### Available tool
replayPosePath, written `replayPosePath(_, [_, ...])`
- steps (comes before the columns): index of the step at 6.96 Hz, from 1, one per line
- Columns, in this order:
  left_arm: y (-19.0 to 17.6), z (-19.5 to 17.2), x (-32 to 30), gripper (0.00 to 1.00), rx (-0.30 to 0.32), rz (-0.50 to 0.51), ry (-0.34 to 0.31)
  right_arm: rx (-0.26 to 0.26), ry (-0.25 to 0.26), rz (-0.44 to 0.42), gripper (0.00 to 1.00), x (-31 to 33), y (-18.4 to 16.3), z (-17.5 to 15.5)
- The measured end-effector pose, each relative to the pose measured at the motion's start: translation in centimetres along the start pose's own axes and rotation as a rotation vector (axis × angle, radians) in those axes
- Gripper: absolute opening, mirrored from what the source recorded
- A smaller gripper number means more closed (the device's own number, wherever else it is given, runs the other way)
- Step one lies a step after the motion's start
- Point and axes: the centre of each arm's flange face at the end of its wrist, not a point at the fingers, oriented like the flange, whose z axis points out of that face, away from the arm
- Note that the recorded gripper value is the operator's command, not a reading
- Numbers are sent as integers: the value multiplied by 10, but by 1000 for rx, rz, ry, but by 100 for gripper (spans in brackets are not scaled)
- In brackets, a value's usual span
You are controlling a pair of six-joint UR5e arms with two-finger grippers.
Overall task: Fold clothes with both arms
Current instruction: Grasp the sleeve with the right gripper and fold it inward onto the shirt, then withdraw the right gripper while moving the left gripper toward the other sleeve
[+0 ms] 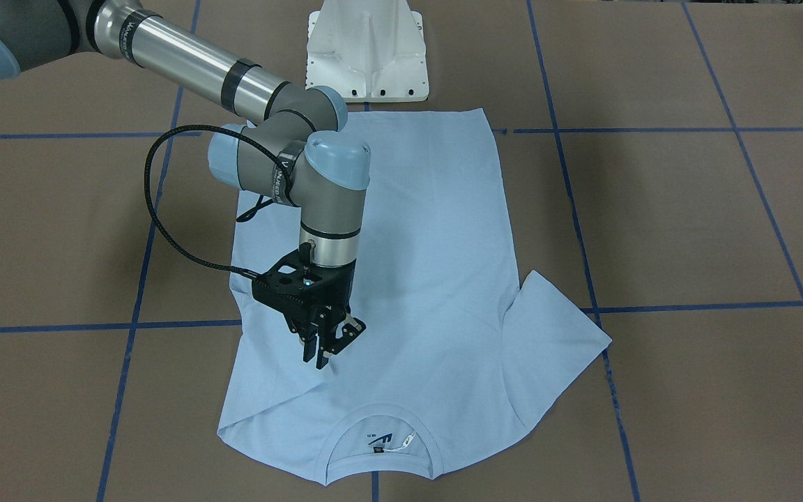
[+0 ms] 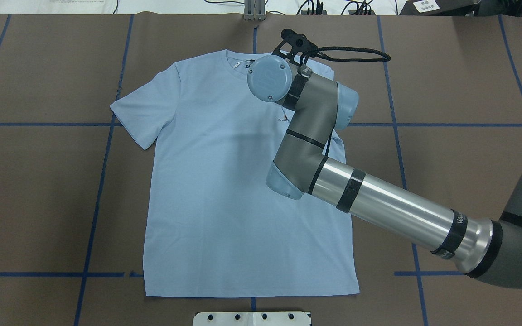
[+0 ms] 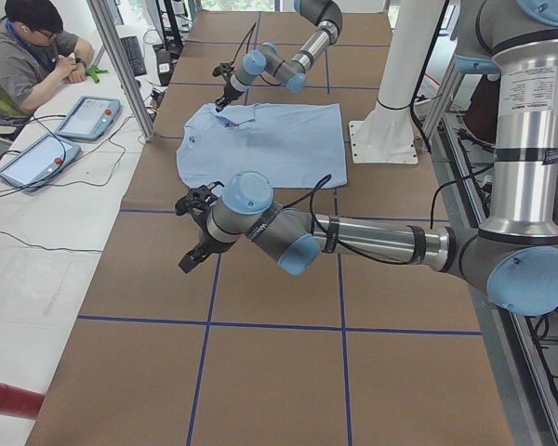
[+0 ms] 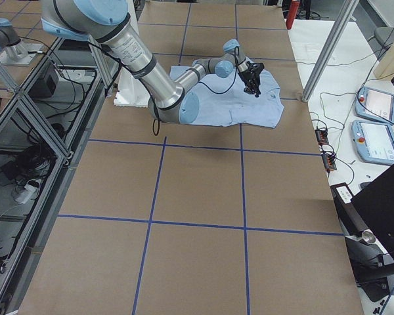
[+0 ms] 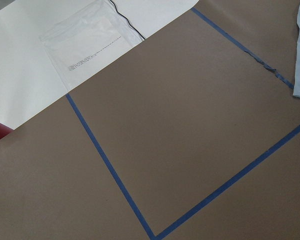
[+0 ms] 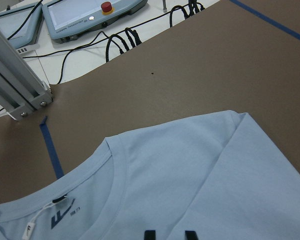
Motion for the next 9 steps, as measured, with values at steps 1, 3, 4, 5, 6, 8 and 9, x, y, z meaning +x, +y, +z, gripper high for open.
replayPosePath(1, [-6, 0, 0, 100, 22, 21, -3, 0, -8, -40, 100, -5, -4, -4])
replayPosePath(3, [-27, 6, 13, 100, 82, 27, 12, -80, -15, -195, 100, -6, -47, -9])
replayPosePath(4, [-55, 27, 38, 100, 88, -55, 59, -153, -34, -275, 100, 9, -91, -13])
replayPosePath(5, [-85, 48, 66, 94, 88, -190, 90, -220, -60, -361, 100, 40, -141, -16])
replayPosePath(6, [-113, 71, 96, 85, 89, -319, 93, -286, -87, -449, 100, 87, -197, -21])
replayPosePath(8, [-151, 126, 167, 56, 89, -538, 85, -385, -112, -619, 100, 186, -319, -45])
replayPosePath(9, [-159, 155, 205, 55, 81, -620, 81, -409, -112, -681, 100, 226, -364, -57])
